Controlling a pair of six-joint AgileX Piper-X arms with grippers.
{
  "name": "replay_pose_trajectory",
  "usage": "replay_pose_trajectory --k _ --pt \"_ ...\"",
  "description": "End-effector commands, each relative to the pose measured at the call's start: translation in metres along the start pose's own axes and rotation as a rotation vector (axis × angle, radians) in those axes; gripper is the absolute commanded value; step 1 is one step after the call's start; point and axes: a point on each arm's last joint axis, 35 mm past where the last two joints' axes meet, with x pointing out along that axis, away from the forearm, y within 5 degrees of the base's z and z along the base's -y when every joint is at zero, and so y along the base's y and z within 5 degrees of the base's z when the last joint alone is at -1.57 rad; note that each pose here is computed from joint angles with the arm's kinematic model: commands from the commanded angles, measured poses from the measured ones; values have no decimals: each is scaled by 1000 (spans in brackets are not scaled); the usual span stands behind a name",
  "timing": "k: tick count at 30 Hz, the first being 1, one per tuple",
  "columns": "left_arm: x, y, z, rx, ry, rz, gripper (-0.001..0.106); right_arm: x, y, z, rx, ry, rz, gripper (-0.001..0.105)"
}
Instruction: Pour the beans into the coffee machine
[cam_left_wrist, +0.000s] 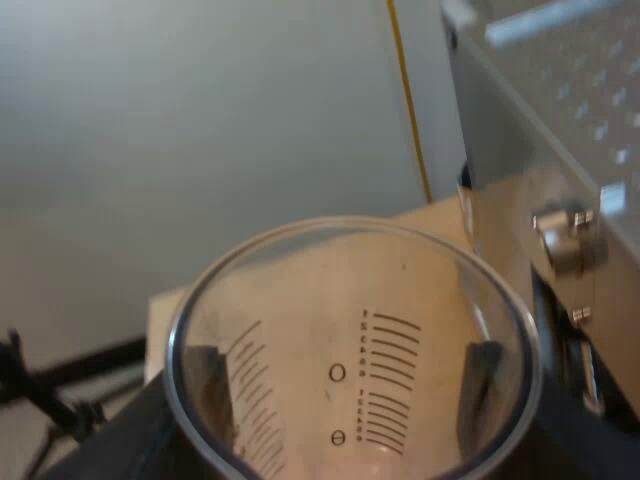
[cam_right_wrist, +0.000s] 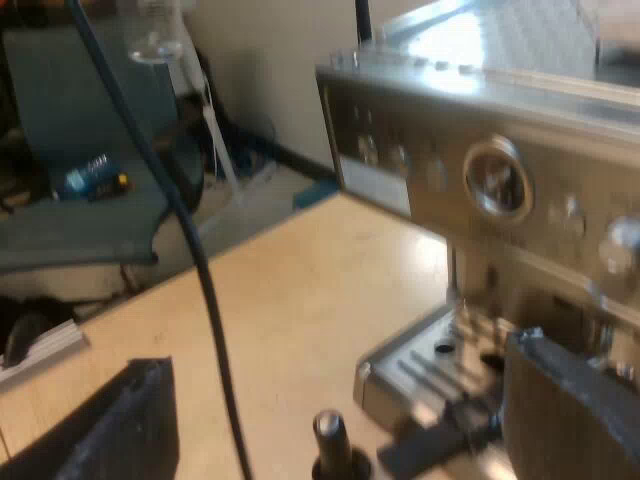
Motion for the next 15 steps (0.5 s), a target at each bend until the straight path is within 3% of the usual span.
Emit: replay_pose_trajectory --k 1,7,15 --pt "7 3 -27 -76 3 -38 28 2 2 -6 -4 18 22 69" --pt "18 1 -59 -108 29 -81 28 11 4 -33 29 83 40 69" --pt "42 -2 -92 -163 28 -113 28 14 5 -45 -23 110 51 69"
